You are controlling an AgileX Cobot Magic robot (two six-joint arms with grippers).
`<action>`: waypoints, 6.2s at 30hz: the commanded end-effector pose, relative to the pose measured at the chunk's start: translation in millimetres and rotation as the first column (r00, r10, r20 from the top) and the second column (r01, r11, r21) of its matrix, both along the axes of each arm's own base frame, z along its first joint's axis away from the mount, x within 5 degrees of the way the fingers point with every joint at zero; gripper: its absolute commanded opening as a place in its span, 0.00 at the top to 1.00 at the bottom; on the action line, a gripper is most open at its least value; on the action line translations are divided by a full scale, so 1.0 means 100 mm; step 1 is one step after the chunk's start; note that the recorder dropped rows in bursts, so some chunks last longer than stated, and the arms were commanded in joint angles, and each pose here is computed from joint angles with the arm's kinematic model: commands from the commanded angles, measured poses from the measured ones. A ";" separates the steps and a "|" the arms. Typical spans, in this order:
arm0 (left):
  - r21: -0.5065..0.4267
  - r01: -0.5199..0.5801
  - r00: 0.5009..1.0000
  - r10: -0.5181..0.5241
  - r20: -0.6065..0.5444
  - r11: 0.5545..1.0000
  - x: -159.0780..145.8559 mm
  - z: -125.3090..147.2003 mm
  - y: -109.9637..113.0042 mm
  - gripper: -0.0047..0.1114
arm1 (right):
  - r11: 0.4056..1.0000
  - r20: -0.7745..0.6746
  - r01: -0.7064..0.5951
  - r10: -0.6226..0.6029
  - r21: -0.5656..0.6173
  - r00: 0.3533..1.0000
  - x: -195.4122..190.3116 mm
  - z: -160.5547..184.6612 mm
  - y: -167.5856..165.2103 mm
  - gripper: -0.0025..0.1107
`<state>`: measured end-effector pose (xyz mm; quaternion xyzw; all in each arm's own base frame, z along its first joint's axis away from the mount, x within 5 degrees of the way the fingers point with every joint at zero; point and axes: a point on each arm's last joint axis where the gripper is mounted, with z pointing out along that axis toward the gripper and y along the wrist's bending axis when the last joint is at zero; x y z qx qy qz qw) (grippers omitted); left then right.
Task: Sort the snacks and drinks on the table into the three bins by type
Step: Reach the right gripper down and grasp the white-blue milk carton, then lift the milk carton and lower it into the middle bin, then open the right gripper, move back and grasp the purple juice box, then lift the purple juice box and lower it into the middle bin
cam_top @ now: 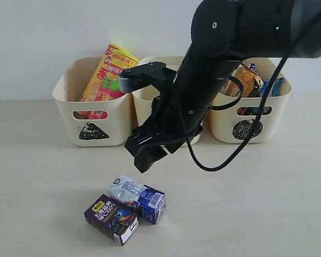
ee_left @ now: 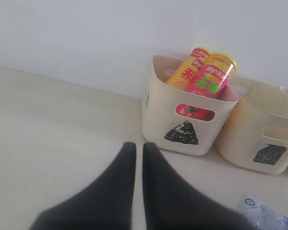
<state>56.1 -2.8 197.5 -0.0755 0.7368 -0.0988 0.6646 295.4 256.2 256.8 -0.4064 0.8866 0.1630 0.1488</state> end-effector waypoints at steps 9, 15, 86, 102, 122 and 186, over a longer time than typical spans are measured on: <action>0.007 0.005 1.000 -0.005 -0.007 1.000 0.00 -0.02 0.00 0.92 | 0.984 -0.120 -0.132 0.118 -0.121 0.986 0.26 -0.56 0.36 0.39; 0.007 0.005 1.000 -0.005 -0.007 1.000 0.00 -0.02 0.00 0.92 | 0.978 -0.073 -0.151 0.142 -0.141 0.987 0.27 -0.78 0.51 0.39; 0.007 0.005 1.000 -0.005 -0.007 1.000 0.00 -0.02 0.00 0.92 | 0.941 0.728 0.150 -0.330 0.303 0.601 1.46 0.25 -0.34 0.96; 0.007 0.005 1.000 -0.005 -0.007 1.000 0.00 -0.02 0.00 0.92 | 0.940 0.728 0.143 -0.332 0.311 0.600 1.52 0.13 -0.32 0.33; 0.007 0.005 1.000 -0.005 -0.007 1.000 0.00 -0.02 0.00 0.92 | 0.958 0.267 0.279 -0.253 -0.065 0.930 0.72 0.50 -0.69 0.98; 0.007 0.005 1.000 -0.005 -0.007 1.000 0.00 -0.02 0.00 0.92 | 0.959 0.034 -0.230 0.238 -0.166 0.971 -0.12 -1.16 1.11 0.72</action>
